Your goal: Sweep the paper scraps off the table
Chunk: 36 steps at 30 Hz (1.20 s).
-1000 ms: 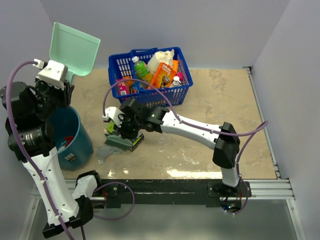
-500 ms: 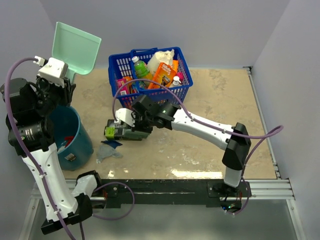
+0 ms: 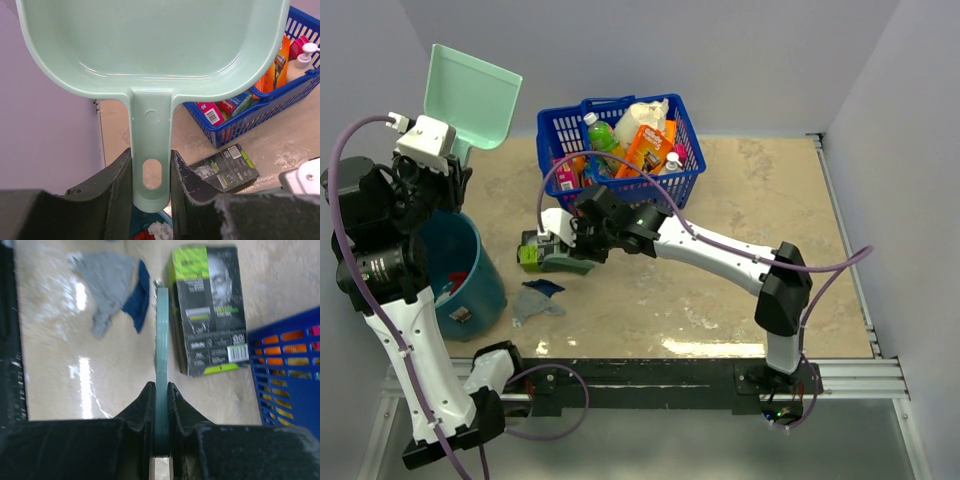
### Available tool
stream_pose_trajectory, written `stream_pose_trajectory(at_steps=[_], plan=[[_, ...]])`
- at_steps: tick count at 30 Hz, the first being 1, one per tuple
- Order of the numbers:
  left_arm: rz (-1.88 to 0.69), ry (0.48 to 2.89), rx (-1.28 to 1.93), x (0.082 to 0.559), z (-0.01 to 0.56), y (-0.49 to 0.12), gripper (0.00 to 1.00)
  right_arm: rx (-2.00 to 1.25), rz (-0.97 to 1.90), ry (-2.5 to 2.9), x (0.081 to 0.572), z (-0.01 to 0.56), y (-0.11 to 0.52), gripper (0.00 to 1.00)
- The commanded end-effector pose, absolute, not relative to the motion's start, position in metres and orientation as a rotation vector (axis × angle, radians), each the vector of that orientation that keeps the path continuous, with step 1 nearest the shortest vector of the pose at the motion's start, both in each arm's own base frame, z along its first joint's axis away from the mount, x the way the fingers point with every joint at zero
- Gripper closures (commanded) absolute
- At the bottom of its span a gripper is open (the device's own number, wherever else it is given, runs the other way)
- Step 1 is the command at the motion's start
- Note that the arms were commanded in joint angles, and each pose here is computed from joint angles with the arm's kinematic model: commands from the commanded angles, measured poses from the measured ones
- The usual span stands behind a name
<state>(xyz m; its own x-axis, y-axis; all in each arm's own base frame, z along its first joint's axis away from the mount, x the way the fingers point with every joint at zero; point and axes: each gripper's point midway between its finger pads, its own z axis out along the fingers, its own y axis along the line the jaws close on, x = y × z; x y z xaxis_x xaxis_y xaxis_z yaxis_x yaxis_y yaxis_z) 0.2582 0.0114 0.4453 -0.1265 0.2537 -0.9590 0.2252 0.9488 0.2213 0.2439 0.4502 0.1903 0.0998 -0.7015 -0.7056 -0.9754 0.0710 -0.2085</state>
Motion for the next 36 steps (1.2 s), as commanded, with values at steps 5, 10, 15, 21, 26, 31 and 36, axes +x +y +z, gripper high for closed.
stream_pose_trajectory(at_steps=[5, 10, 15, 21, 26, 31, 36], plan=[[0.026, 1.654, 0.389, 0.254, 0.461, 0.005, 1.0, -1.498, 0.959, 1.443, 0.209, 0.259, 0.503, 1.0], [0.027, 1.643, 0.4, 0.254, 0.468, 0.004, 1.0, -1.522, 1.055, 1.461, 0.206, 0.227, 0.527, 1.0], [0.038, 1.645, 0.42, 0.253, 0.47, 0.004, 1.0, -1.561, 0.994, 1.545, 0.21, 0.203, 0.519, 1.0], [0.048, 1.637, 0.451, 0.258, 0.465, 0.005, 1.0, -1.67, 0.827, 1.737, 0.224, 0.189, 0.399, 1.0], [0.046, 1.642, 0.454, 0.264, 0.457, 0.007, 1.0, -1.802, 0.666, 1.74, 0.235, 0.209, 0.281, 1.0], [0.005, 1.649, 0.452, 0.268, 0.451, 0.003, 1.0, -1.816, 0.831, 1.478, 0.203, 0.263, 0.3, 1.0], [-0.007, 1.642, 0.452, 0.266, 0.454, 0.001, 1.0, -1.756, 0.896, 1.322, 0.206, 0.274, 0.393, 1.0]])
